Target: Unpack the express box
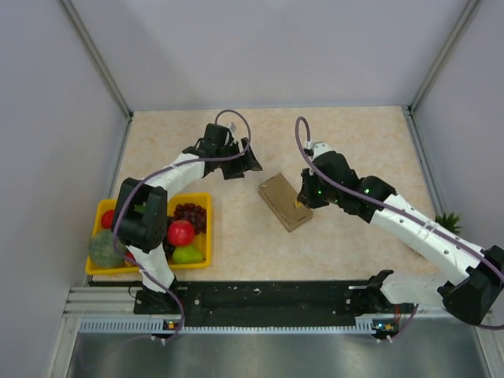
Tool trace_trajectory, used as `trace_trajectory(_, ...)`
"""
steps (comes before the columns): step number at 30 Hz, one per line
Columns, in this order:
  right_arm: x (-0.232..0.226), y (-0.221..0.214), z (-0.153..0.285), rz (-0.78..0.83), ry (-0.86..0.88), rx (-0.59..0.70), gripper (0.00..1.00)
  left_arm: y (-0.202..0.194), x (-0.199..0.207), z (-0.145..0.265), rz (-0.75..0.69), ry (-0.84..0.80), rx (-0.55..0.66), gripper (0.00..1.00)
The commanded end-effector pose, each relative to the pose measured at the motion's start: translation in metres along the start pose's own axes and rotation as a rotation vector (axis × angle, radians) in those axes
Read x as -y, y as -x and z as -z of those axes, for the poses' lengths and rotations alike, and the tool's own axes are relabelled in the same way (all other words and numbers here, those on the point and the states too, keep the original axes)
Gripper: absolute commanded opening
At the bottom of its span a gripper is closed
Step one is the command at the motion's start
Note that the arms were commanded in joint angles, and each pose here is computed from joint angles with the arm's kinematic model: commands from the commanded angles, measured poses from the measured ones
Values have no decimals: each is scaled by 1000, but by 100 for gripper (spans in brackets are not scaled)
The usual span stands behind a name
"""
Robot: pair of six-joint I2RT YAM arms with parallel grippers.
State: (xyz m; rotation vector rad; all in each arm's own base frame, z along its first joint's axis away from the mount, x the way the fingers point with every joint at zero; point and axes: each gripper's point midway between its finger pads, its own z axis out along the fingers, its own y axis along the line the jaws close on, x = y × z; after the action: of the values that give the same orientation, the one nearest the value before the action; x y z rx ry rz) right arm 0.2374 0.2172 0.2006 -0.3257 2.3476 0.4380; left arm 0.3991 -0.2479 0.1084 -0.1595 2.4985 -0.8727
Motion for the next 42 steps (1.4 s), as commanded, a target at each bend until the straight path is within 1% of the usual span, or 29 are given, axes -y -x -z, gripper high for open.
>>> trace_trajectory(1,-17,18,-6,35,72,58,0,-6,30,15,-49,-126,-17,79)
trace_trajectory(4,-22,18,-18,53,102,79,0,-24,35,14,-31,-176,-54,79)
trace_trajectory(5,-25,25,-21,55,111,108,0,-26,37,13,-34,-186,-54,79)
trace_trajectory(10,-26,31,-30,86,109,130,0,-57,42,-1,-25,-180,-129,78)
trace_trajectory(13,-24,31,-35,97,100,134,0,-68,42,-9,-7,-172,-161,73)
trace_trajectory(14,-24,29,-39,103,98,127,0,-70,41,-11,0,-168,-169,69)
trace_trajectory(17,-27,27,-46,103,116,125,0,-69,40,-18,4,-166,-173,62)
trace_trajectory(20,-29,26,-54,103,122,133,0,-70,34,-27,1,-147,-185,58)
trace_trajectory(21,-27,24,-59,104,115,127,0,-65,35,-29,-11,-139,-173,56)
trace_trajectory(27,-24,23,-72,106,110,183,0,-54,25,-41,-61,-68,-161,52)
trace_trajectory(28,-25,27,-73,104,115,209,0,-54,23,-43,-71,-63,-165,51)
trace_trajectory(33,-26,27,-80,100,117,262,0,-51,16,-48,-127,-41,-164,51)
trace_trajectory(35,-23,31,-82,87,91,291,0,-54,11,-53,-128,-25,-183,51)
trace_trajectory(36,-19,27,-85,88,78,283,0,-58,7,-54,-126,-14,-198,51)
trace_trajectory(39,-20,35,-88,75,76,330,0,-63,2,-55,-125,-2,-210,50)
trace_trajectory(42,-23,35,-92,69,86,332,0,-64,-1,-54,-129,10,-214,50)
